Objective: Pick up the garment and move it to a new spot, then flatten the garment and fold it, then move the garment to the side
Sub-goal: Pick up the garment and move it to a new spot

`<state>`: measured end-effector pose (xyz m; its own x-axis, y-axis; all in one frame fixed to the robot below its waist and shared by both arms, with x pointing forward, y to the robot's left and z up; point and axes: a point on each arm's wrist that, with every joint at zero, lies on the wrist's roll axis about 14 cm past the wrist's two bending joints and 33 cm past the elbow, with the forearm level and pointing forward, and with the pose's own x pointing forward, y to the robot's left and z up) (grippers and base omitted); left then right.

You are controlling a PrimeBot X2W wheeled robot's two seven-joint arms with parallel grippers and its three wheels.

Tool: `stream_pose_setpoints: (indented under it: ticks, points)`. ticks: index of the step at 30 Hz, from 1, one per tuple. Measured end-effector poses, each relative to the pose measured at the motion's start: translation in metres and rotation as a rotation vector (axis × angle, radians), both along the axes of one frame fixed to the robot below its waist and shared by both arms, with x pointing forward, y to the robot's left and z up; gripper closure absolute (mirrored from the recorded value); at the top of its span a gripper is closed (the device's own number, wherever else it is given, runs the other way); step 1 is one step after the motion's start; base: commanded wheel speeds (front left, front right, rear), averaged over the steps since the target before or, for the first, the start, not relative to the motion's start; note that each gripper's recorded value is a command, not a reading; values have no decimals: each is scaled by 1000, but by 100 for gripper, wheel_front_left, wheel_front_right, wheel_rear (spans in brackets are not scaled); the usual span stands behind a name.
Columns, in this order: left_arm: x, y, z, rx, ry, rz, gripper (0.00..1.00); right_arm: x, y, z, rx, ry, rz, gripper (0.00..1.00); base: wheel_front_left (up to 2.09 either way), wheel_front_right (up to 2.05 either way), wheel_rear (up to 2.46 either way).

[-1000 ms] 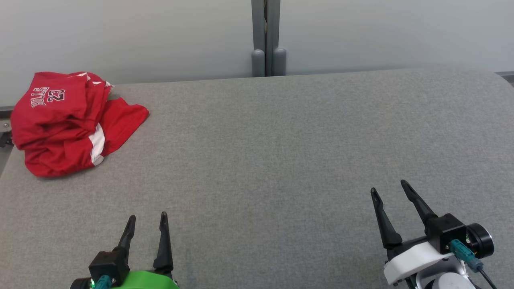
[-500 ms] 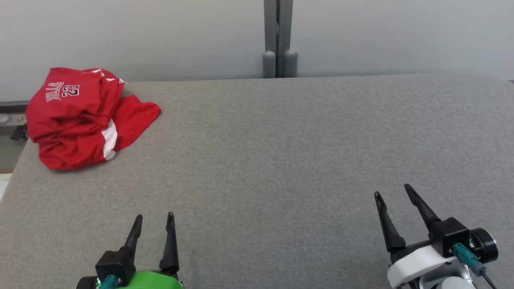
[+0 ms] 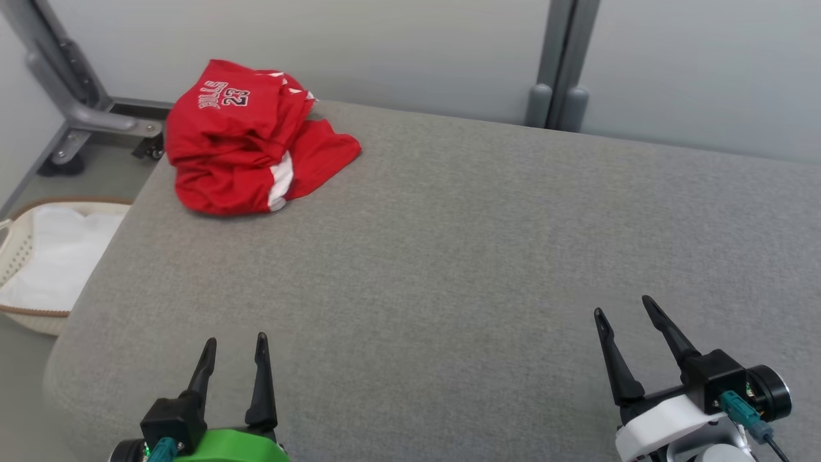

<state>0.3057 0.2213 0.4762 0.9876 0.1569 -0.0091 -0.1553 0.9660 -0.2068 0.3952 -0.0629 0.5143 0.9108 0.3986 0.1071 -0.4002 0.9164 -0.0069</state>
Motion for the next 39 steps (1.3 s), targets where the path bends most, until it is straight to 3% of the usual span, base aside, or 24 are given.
stream_pose_setpoints:
  ticks: [13, 26, 33, 39]
  points:
    - [-37, 38, -2, 0, 10, 151, 0, 5, 58, -3, 6, 11, 160, 0, 0, 0, 0]
    - [-33, 54, 15, 27, -33, 193, 0, 11, 56, -6, 27, 23, 151, 0, 0, 0, 0]
    - [5, 74, 114, 242, -286, 155, 0, 21, 48, -5, 5, 1, 127, 0, 0, 0, 0]
    - [45, 112, 184, 404, -404, 147, 0, 29, 46, -8, -25, -15, 118, 0, 0, 0, 0]
